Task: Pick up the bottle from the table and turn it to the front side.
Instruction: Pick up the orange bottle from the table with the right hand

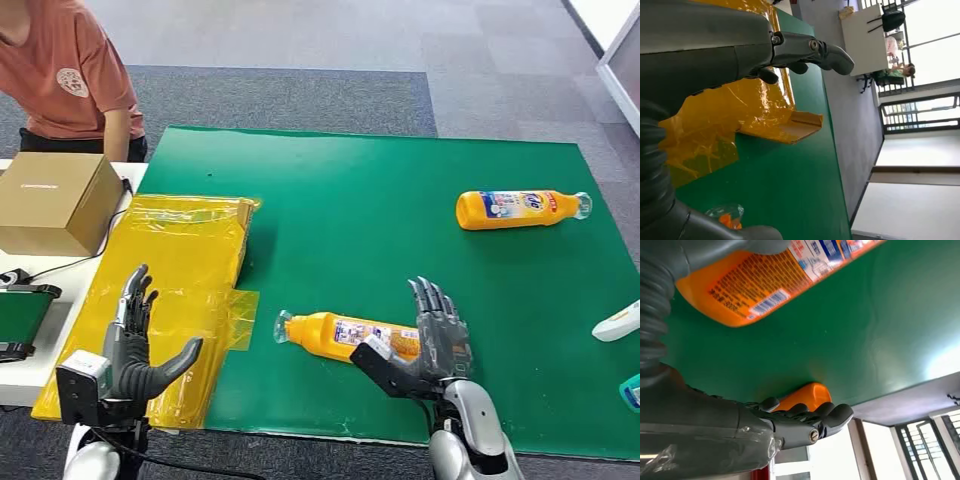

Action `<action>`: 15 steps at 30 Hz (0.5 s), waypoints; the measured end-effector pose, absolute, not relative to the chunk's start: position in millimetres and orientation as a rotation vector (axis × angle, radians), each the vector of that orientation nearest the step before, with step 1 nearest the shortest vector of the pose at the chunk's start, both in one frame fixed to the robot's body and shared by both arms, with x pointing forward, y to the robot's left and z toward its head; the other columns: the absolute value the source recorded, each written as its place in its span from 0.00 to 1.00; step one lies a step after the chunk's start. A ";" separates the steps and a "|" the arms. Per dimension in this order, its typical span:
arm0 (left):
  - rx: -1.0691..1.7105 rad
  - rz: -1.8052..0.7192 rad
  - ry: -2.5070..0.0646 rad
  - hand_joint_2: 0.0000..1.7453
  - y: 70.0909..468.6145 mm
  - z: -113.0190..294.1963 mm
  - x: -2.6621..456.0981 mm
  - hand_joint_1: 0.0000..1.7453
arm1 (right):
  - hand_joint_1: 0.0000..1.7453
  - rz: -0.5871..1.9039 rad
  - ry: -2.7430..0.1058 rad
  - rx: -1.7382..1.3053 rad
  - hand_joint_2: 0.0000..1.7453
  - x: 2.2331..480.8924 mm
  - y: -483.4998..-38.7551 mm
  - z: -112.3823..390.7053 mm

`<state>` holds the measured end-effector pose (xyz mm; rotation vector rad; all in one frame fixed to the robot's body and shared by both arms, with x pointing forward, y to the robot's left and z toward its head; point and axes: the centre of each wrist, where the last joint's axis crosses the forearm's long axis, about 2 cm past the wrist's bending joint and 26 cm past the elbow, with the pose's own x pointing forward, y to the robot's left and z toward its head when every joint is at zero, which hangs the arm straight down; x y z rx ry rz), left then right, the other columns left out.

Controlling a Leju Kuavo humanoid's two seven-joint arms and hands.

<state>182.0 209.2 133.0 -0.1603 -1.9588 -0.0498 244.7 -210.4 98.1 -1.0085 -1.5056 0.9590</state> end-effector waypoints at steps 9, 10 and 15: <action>-0.148 -0.042 -1.983 1.00 213.8 139.6 184.4 0.00 | 0.00 1.053 -1.433 -1.002 1.00 244.3 -211.6 90.1; -0.149 -0.041 -1.985 1.00 214.2 140.1 184.5 0.00 | 0.00 1.064 -1.427 -1.001 1.00 244.2 -211.6 89.5; -0.161 -0.038 -1.997 1.00 214.2 142.3 185.5 0.00 | 0.00 1.145 -1.353 -0.973 1.00 240.6 -212.1 75.5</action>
